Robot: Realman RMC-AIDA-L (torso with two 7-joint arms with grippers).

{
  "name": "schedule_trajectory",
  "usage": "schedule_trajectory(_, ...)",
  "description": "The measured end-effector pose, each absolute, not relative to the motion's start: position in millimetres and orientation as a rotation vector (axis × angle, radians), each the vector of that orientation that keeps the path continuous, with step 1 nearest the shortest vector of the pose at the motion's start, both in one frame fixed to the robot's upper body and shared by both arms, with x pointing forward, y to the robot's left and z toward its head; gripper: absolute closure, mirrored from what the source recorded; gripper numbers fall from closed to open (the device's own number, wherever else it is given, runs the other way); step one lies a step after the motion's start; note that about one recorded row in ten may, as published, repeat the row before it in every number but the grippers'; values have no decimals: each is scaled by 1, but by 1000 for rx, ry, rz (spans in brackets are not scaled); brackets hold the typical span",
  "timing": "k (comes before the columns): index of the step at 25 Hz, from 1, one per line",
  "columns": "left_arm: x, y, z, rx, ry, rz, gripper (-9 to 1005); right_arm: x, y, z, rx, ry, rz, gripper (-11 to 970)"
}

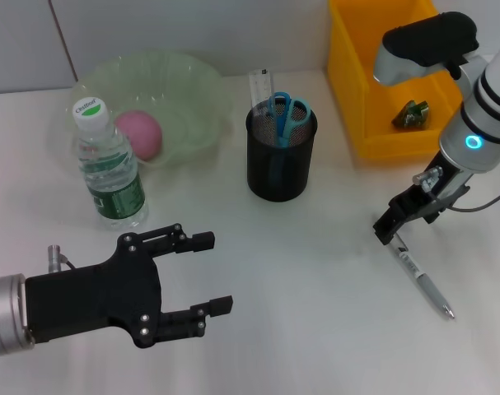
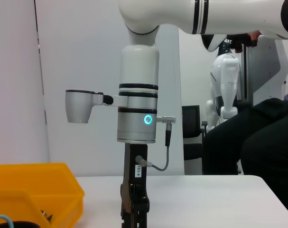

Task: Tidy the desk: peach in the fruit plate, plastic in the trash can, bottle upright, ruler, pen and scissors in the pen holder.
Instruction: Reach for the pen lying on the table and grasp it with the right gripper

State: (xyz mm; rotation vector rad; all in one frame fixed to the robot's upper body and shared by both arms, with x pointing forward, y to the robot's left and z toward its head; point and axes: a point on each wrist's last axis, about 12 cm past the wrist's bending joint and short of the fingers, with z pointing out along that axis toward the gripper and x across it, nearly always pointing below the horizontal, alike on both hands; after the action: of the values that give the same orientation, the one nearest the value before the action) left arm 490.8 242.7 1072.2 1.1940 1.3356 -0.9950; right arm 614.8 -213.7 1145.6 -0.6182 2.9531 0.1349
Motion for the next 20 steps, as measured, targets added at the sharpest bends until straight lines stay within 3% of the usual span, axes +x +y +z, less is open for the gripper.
schedule_trajectory(20,494,238,1072,1200,1334,-1006,258,616,-211,1140,-627,2967,126,151)
